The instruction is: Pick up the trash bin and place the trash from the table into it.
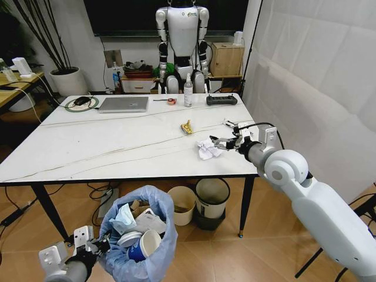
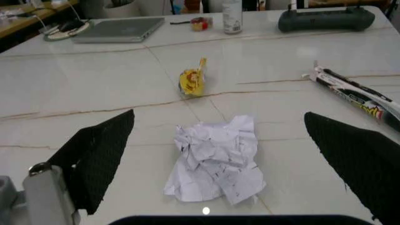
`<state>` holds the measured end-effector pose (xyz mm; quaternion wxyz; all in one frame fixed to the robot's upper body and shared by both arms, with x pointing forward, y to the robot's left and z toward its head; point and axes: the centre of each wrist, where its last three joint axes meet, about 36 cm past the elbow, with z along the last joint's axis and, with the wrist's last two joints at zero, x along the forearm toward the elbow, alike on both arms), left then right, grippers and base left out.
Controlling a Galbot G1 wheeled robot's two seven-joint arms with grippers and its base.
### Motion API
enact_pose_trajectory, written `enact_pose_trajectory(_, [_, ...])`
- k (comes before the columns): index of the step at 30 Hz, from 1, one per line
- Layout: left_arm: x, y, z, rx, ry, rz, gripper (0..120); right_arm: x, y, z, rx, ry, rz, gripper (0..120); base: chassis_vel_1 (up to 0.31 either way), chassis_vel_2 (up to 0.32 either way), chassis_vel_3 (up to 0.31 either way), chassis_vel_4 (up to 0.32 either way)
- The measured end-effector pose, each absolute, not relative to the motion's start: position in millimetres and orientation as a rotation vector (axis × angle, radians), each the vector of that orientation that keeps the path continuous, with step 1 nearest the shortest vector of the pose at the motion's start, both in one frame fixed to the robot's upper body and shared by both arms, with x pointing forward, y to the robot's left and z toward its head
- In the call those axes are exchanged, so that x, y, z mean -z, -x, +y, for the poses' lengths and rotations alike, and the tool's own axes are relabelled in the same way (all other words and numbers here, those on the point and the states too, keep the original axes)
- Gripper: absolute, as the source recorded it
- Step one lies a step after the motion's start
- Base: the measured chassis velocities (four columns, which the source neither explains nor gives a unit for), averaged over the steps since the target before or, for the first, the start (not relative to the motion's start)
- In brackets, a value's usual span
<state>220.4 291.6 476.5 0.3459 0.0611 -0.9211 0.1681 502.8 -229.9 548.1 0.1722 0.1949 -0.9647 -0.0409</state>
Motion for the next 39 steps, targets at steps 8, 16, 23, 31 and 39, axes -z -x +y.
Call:
enact_pose_trajectory(8, [-472.8,-222.9,293.7,-0.434,-0.169,-2.391,0,-515.8,-525.2,-213.2,0.137,-0.586,-2.709,100,0.000,0.000,0.000,0.000])
enact_pose_trajectory(16, [-473.3,-223.1,294.0,-0.435,-0.174,-2.395,0,-481.6,-545.1,-192.8,0.115,-0.583,-2.650,100,0.000,0.000,0.000,0.000])
enact_pose_trajectory(23, [-471.6,-224.1,294.0,-0.442,-0.178,-2.394,0,-462.1,-554.9,-186.6,0.102,-0.587,-2.622,98,0.000,0.000,0.000,0.000])
enact_pose_trajectory(31, [-470.5,-223.9,294.3,-0.442,-0.180,-2.391,0,-449.8,-561.3,-189.0,0.087,-0.576,-2.616,75,0.000,0.000,0.000,0.000])
enact_pose_trajectory(39, [-471.0,-224.1,295.5,-0.438,-0.182,-2.391,0,-450.3,-564.0,-185.6,0.085,-0.583,-2.617,46,0.000,0.000,0.000,0.000])
